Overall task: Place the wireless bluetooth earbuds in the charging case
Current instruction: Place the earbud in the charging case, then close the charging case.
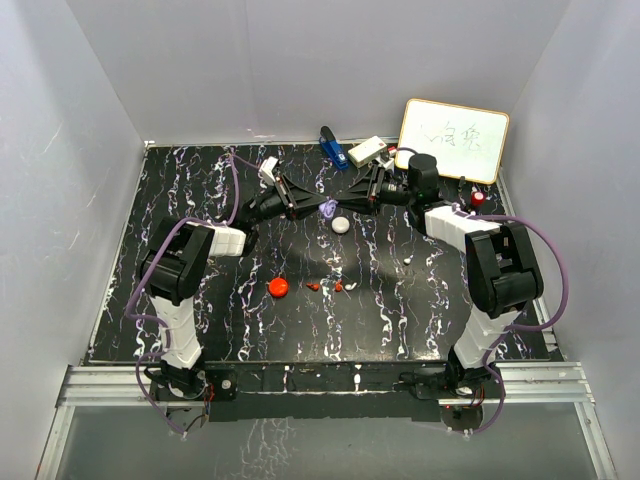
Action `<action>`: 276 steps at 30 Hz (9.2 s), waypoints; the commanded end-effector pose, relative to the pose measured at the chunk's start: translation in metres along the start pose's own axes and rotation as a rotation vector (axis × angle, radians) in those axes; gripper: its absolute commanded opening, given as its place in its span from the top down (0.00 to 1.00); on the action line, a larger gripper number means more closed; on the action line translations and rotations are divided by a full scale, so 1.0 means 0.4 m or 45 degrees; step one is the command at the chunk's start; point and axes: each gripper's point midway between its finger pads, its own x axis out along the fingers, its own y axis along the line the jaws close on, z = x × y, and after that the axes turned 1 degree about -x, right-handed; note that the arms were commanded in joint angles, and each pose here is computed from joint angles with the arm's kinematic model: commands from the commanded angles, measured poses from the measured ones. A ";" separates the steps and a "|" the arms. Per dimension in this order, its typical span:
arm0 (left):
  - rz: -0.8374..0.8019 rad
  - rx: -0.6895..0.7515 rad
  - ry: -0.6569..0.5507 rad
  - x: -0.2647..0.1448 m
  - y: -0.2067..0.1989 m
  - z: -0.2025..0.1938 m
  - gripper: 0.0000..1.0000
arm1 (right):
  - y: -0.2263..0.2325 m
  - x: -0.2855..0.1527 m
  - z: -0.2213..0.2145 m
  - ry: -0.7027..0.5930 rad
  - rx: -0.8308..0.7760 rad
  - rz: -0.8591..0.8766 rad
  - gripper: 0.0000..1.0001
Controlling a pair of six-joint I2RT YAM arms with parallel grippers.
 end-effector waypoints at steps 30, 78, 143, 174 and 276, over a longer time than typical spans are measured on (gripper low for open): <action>-0.114 0.091 -0.012 0.023 -0.093 0.003 1.00 | 0.013 -0.002 -0.030 0.032 -0.088 0.054 1.00; -0.133 0.114 -0.017 -0.003 -0.137 -0.018 1.00 | -0.012 -0.002 -0.019 0.025 -0.075 0.045 1.00; -0.119 0.110 -0.074 -0.020 -0.167 0.017 1.00 | -0.029 -0.051 0.012 -0.054 -0.086 0.009 0.66; 0.222 -0.076 -0.181 -0.062 -0.042 0.021 1.00 | -0.036 -0.069 -0.011 -0.306 -1.166 -1.135 0.46; 0.167 -0.446 -0.510 0.025 -0.015 0.091 1.00 | -0.087 0.076 0.069 -0.615 -1.429 -0.919 0.34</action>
